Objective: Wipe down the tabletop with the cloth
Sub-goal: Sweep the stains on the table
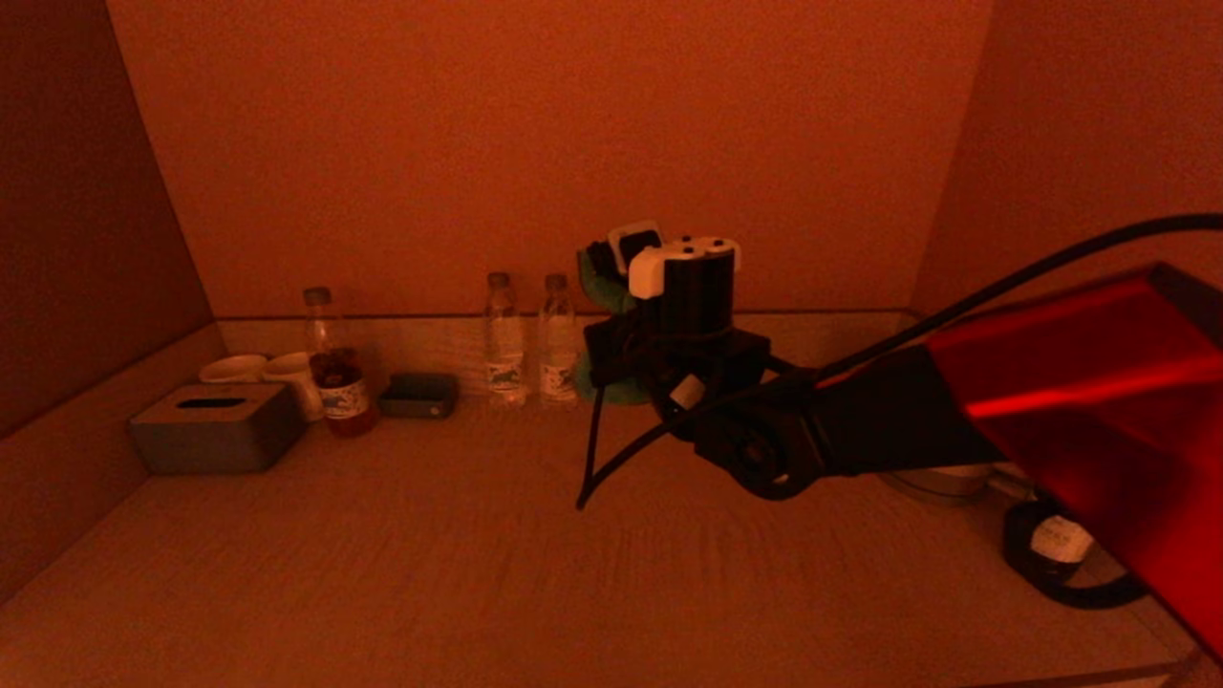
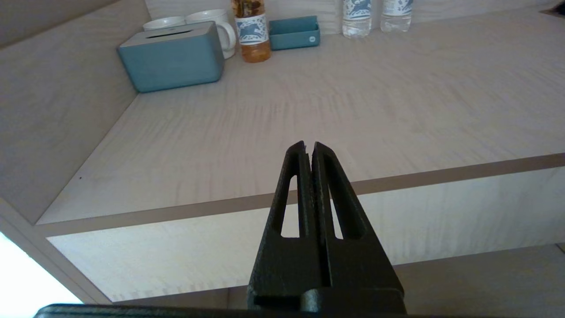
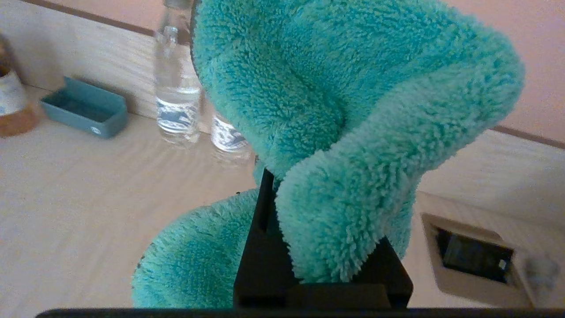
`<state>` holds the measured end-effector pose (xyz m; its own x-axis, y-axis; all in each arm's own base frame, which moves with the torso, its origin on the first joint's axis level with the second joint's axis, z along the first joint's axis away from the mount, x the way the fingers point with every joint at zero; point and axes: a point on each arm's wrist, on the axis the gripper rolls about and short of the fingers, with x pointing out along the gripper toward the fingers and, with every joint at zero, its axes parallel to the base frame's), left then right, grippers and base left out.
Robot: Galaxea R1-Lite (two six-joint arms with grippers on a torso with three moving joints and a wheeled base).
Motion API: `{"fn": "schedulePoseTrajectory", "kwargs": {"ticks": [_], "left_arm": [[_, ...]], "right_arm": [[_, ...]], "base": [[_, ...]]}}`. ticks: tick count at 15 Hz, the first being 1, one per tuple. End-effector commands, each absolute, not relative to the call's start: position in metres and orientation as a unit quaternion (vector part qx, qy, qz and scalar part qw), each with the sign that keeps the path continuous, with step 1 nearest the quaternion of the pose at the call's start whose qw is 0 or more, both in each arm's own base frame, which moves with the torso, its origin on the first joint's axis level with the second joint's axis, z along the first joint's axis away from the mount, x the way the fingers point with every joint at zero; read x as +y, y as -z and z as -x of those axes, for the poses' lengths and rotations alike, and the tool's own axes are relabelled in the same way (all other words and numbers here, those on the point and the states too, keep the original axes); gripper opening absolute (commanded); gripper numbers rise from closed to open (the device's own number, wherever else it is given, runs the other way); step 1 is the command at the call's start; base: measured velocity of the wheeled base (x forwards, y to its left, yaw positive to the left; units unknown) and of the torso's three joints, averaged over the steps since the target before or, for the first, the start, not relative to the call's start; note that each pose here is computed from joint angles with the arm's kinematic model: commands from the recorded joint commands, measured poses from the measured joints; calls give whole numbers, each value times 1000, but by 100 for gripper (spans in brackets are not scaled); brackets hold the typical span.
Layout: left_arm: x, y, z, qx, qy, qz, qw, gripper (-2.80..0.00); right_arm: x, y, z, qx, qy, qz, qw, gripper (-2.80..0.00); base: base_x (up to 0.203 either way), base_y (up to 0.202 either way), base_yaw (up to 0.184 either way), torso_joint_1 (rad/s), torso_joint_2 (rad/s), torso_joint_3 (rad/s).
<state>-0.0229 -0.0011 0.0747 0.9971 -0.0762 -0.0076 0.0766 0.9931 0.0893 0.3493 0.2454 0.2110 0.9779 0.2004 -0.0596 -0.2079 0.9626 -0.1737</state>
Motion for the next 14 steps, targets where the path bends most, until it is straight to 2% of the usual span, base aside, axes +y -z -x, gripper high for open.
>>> {"fn": "schedulePoseTrajectory", "kwargs": {"ticks": [1, 6, 12, 14], "left_arm": [[-1, -75, 23, 2, 38, -45, 998, -280], [-1, -75, 23, 3, 39, -45, 998, -280], [-1, -75, 23, 2, 38, -45, 998, -280], [-1, -75, 23, 2, 38, -45, 998, -280]], "right_arm": [[252, -205, -366, 15, -100, 87, 991, -280], [267, -191, -389, 9, -99, 84, 991, -280], [269, -190, -392, 8, -99, 84, 992, -280], [281, -164, -407, 19, -100, 90, 991, -280]], "base": [[0, 0, 0, 0, 0, 0], [0, 0, 0, 0, 0, 0], [0, 0, 0, 0, 0, 0], [0, 0, 0, 0, 0, 0]]}}
